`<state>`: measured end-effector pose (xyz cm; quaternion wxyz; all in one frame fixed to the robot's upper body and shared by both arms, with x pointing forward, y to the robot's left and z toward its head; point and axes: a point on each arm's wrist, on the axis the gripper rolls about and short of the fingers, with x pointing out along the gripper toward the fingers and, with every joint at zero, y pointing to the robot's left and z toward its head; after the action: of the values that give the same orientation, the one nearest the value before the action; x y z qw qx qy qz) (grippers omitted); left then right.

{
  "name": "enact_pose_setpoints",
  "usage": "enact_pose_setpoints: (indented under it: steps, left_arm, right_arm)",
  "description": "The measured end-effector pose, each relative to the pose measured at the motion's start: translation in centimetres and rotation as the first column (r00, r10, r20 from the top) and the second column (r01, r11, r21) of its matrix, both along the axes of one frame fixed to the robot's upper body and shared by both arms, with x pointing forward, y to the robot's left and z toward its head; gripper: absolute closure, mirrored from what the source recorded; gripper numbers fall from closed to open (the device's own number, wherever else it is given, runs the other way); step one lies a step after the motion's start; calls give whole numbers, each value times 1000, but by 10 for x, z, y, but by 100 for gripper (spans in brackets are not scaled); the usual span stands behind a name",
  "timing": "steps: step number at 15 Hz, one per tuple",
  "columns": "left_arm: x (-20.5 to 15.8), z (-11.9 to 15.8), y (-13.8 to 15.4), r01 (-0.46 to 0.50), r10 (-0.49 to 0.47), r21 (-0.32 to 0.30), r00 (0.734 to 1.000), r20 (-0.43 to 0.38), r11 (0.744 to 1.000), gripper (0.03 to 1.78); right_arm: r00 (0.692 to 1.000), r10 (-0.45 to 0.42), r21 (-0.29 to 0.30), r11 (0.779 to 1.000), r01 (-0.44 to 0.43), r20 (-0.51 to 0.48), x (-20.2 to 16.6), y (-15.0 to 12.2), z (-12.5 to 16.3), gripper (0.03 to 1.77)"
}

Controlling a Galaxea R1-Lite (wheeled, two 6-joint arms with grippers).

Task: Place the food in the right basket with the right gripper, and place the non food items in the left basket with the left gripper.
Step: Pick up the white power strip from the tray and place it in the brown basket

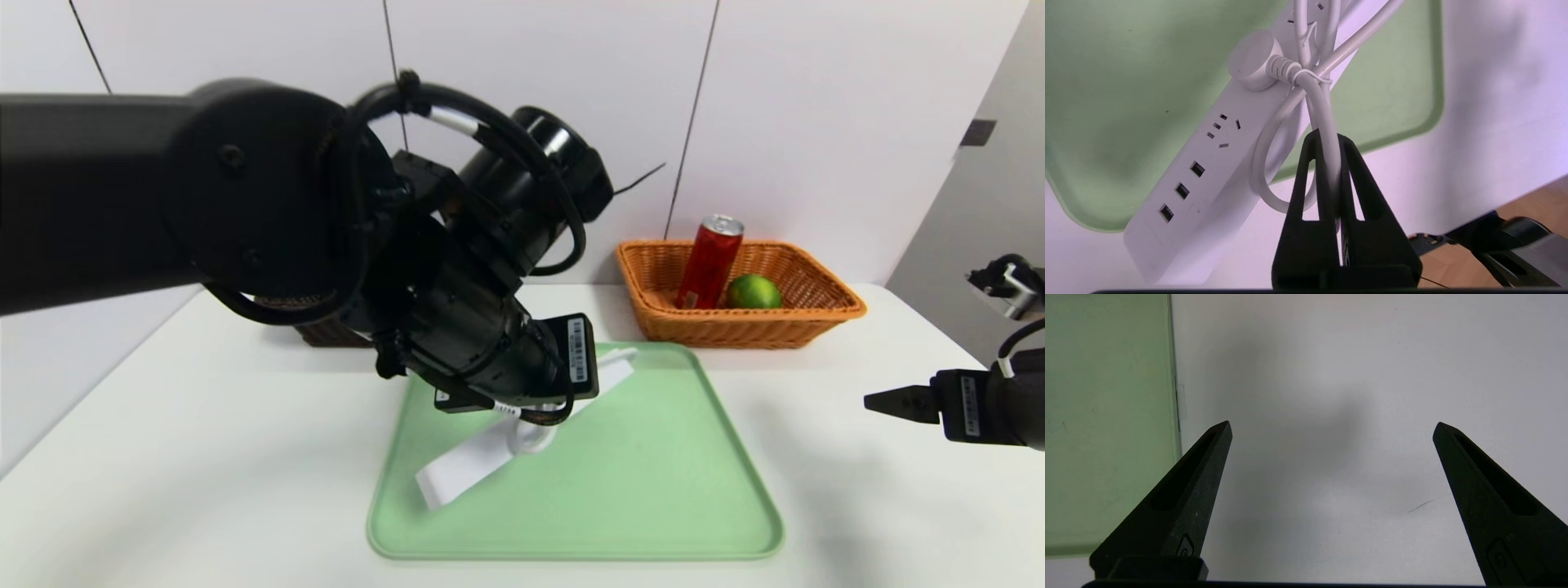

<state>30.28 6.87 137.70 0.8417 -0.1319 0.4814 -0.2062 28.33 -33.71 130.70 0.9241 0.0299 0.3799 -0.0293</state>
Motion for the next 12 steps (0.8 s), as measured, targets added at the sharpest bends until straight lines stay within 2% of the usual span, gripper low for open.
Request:
enact_pose_setpoints:
  steps: [5,8,10,12]
  left_arm:
    - [-9,36,9,21,-17,-82,999,42,996,171]
    - [-17,55,17,58,-47,-160,997,68,985,171]
    - [-24,69,25,74,-51,-204,992,113,976,171]
    - [-30,85,34,111,-64,-241,979,193,964,171]
  right_arm:
    - [1000,-1,-1,1000,1,4,-1,0,1,10]
    - [1000,0,-2,1000,0,3,-1,0,1,10]
    - [1000,0,-2,1000,0,3,-1,0,0,10]
    - [1000,3,-6,1000,-3,4,0,0,1,10]
